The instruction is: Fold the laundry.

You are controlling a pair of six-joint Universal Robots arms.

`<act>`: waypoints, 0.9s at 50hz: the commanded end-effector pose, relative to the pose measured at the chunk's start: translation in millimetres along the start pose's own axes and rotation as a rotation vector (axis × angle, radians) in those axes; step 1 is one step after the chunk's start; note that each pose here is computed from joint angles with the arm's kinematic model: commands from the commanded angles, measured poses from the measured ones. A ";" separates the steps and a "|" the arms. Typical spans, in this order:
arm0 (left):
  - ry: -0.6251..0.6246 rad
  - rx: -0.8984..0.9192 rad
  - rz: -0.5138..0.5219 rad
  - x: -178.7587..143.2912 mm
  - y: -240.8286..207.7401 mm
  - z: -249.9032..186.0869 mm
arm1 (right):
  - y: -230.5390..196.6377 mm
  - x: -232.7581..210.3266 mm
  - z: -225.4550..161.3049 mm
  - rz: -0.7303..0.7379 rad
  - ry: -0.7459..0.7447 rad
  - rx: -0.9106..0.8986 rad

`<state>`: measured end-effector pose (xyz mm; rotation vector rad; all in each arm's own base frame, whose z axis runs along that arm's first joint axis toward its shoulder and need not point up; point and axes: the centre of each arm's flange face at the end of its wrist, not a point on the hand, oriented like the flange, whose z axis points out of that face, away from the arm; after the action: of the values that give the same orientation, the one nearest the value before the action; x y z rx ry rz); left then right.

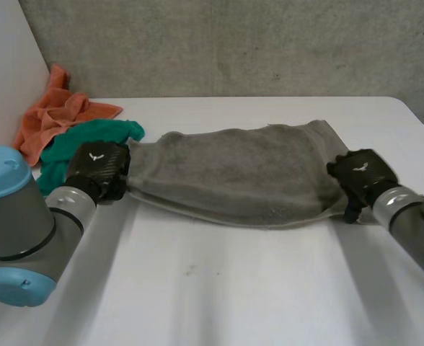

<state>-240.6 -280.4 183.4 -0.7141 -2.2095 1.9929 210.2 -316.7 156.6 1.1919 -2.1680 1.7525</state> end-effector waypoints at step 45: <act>-0.017 0.035 -0.005 -5.9 -11.2 0.9 | 53.0 22.2 46.2 0.576 0.015 -0.082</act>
<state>-238.9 -284.0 195.6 -0.6886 -2.1759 2.0393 177.0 -360.1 112.8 0.5541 -2.7455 1.7966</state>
